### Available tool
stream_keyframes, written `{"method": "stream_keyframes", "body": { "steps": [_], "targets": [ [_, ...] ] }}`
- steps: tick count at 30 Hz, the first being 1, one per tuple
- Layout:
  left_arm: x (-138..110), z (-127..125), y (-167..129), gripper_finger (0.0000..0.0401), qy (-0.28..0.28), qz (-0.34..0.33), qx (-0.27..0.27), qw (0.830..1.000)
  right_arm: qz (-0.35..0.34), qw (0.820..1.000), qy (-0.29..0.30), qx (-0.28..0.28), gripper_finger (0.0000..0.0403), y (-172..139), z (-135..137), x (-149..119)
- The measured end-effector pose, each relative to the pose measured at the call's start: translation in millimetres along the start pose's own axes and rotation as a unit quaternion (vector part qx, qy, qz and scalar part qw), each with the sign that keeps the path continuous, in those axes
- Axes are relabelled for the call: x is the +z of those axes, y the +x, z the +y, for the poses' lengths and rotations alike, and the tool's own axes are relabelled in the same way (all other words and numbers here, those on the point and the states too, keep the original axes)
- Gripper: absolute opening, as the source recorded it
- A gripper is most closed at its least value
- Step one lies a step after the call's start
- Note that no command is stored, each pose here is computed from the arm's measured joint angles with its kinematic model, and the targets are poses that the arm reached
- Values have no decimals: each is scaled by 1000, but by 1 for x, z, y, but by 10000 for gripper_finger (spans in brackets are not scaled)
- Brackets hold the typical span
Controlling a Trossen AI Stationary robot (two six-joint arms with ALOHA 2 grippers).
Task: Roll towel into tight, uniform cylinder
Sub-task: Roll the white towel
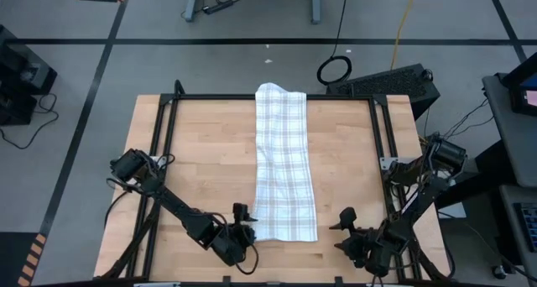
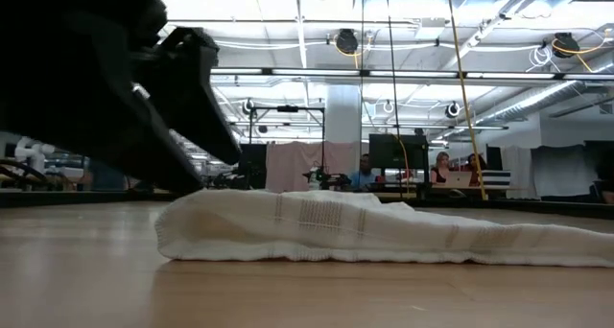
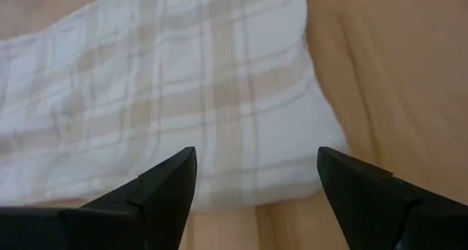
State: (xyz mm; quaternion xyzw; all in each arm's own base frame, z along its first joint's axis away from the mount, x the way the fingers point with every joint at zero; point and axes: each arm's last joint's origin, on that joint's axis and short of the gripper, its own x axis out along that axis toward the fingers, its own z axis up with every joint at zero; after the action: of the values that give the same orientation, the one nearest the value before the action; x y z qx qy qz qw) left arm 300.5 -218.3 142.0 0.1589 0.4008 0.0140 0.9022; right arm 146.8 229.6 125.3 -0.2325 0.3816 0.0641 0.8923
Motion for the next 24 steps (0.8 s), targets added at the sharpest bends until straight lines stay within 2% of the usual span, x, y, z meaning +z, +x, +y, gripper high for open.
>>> {"method": "stream_keyframes", "body": {
  "steps": [6,13,21,24],
  "targets": [
    [-4,0,0,301,-12,19,-10,1000,14,1000,1,3,293,6,-1,-1],
    [-7,-1,-1,336,30,30,-14,999,10,1000,-18,-4,293,6,-1,-1],
    [-6,-1,-1,338,45,29,-16,998,-40,998,-32,-24,293,13,-6,14],
    [-6,-2,-1,338,43,25,-18,999,-46,999,-23,-13,293,21,-10,20]
  ]
}}
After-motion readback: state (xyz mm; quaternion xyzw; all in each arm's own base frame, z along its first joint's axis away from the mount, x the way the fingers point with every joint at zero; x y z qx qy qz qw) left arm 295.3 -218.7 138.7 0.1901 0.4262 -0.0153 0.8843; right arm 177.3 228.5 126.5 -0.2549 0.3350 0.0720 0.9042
